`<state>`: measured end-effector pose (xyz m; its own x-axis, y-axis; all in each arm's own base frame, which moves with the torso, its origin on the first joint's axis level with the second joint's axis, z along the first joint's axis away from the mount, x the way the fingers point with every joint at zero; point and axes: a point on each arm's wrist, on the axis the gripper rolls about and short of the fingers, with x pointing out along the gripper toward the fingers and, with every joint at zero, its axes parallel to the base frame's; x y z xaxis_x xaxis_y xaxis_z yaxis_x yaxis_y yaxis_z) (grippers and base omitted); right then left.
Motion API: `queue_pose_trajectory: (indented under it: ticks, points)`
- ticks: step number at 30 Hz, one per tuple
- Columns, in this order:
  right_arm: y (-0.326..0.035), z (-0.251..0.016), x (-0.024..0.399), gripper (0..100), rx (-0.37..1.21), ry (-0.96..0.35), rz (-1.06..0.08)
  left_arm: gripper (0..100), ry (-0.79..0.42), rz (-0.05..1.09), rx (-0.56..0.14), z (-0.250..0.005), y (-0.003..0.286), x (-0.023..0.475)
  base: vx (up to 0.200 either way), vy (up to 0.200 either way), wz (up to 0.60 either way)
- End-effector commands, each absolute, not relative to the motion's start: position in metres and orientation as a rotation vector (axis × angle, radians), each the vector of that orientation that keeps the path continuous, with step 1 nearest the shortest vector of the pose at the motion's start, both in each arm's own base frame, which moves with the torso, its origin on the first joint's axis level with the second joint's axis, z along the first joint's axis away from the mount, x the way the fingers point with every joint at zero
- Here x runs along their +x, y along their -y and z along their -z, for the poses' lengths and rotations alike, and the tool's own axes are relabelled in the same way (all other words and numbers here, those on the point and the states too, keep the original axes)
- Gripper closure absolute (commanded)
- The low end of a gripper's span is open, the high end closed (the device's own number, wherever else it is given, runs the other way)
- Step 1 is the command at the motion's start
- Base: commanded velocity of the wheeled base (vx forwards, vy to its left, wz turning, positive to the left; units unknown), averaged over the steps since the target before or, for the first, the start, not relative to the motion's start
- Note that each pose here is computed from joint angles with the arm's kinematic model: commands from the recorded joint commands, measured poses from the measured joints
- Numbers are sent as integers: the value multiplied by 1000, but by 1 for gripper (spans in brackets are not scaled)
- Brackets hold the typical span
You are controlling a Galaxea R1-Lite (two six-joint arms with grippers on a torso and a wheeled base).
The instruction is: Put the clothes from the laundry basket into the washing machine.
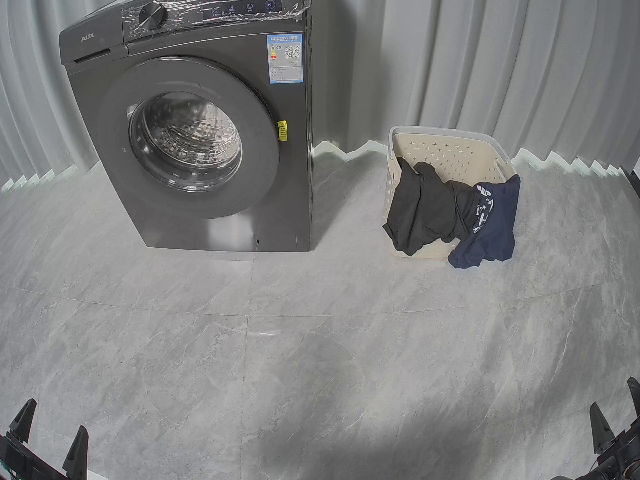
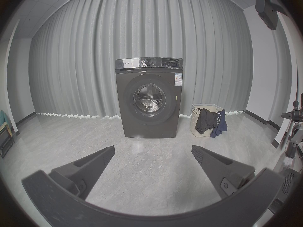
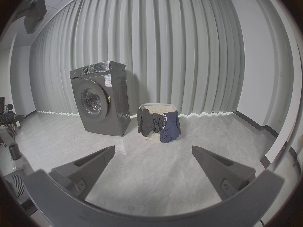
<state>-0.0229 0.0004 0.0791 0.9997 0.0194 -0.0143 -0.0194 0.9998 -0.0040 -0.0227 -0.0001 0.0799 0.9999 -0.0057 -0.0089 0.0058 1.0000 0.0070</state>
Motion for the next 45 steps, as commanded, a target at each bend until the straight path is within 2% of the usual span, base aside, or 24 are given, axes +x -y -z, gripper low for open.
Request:
queue_pose_trajectory:
  ticks: [1, 19, 37, 45]
  points:
    - [0, -76, -23, 0, -5, -11, -18, 0, -6, 8, 6, -75, 0, -23, 0, 0, 0]
    - [0, -76, -23, 0, -5, -11, -20, 0, -8, 9, 6, -75, 0, -23, 0, 0, 0]
    - [0, -76, -23, 0, -6, -14, -22, 0, -8, 11, 11, -75, 0, -23, 200, 0, 0]
    - [0, -76, -23, 0, -4, -11, -23, 0, -8, 8, 11, -75, 0, -23, 0, 0, 0]
